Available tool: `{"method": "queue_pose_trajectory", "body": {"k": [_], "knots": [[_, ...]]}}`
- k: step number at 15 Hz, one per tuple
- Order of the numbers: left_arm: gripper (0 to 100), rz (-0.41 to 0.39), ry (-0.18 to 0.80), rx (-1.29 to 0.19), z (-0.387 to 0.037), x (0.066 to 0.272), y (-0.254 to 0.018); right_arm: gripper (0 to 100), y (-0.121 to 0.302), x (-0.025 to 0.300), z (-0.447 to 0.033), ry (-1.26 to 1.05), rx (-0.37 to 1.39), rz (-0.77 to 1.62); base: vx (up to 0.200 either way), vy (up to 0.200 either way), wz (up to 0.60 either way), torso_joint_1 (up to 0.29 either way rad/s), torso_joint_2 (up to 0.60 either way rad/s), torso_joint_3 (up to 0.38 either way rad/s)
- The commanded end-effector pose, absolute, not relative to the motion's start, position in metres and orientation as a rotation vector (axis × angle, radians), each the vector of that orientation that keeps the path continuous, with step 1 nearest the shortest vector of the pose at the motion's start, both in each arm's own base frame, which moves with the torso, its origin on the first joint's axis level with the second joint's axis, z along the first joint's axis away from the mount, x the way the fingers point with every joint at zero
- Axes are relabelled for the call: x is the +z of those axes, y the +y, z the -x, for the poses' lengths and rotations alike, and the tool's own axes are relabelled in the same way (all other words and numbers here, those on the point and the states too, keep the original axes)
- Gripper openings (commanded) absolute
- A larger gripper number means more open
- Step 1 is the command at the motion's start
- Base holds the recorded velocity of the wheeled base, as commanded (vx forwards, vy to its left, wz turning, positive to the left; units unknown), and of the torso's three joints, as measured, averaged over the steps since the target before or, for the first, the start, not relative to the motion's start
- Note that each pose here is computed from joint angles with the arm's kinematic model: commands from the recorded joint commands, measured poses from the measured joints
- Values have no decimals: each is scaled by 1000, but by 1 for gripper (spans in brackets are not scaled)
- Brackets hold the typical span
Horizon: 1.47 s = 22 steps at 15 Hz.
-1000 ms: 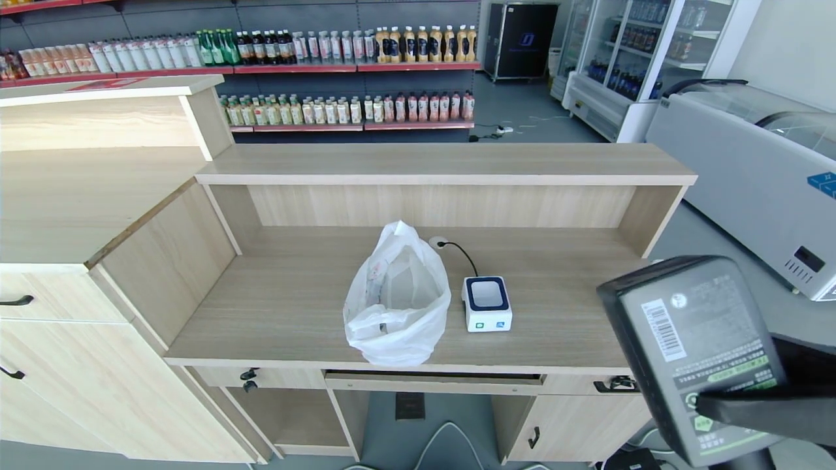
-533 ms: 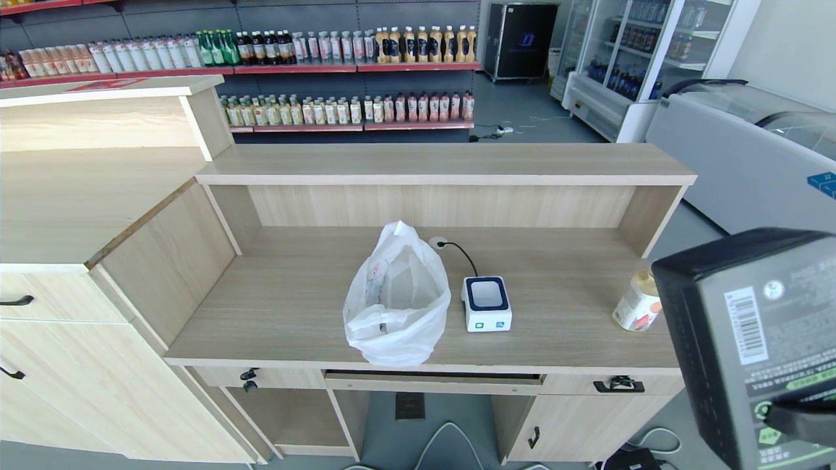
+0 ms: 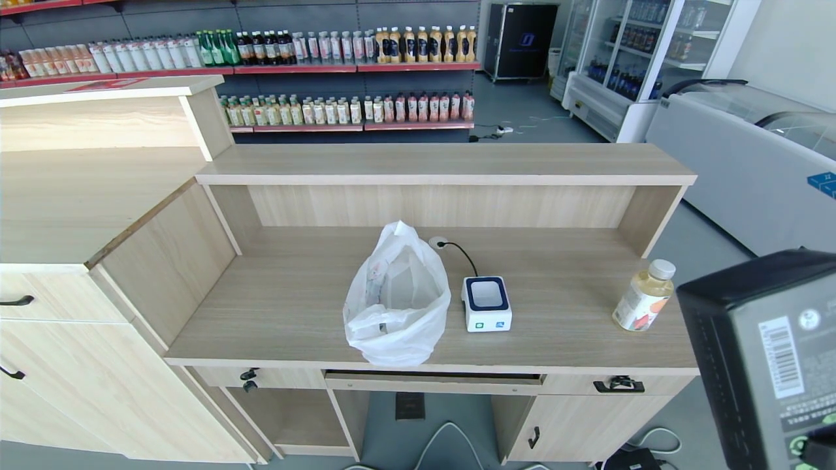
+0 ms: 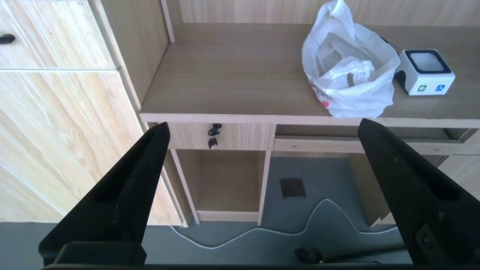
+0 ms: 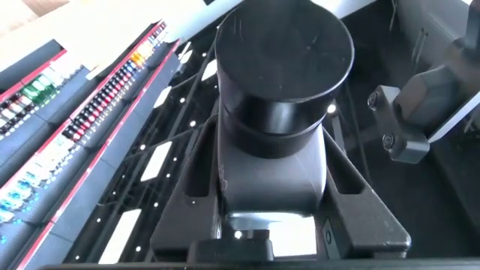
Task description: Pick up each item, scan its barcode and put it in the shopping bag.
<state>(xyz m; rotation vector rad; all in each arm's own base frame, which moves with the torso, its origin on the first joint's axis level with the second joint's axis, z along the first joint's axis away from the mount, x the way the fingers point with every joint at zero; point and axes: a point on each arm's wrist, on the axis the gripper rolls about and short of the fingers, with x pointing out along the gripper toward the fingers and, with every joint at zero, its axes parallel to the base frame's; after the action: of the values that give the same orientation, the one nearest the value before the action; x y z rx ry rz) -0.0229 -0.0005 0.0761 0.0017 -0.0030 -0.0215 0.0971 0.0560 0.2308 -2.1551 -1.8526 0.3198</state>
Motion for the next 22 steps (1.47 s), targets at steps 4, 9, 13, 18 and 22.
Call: {"method": "queue_pose_trajectory", "body": {"k": [4, 9, 13, 18, 22], "knots": [[100, -2, -3, -21, 23, 76, 0, 0, 54, 230, -95, -1839, 323, 2164, 0, 0, 0, 0, 0, 0], [100, -2, -3, -21, 23, 76, 0, 0, 52, 227, -90, -1841, 330, 2169, 0, 0, 0, 0, 0, 0], [100, -2, -3, -20, 23, 76, 0, 0, 51, 228, -86, -1845, 322, 2174, 0, 0, 0, 0, 0, 0], [100, -2, -3, -21, 23, 76, 0, 0, 50, 229, -86, -1841, 310, 2184, 0, 0, 0, 0, 0, 0], [100, -2, -3, -21, 23, 76, 0, 0, 49, 228, -86, -1835, 311, 2187, 0, 0, 0, 0, 0, 0]]}}
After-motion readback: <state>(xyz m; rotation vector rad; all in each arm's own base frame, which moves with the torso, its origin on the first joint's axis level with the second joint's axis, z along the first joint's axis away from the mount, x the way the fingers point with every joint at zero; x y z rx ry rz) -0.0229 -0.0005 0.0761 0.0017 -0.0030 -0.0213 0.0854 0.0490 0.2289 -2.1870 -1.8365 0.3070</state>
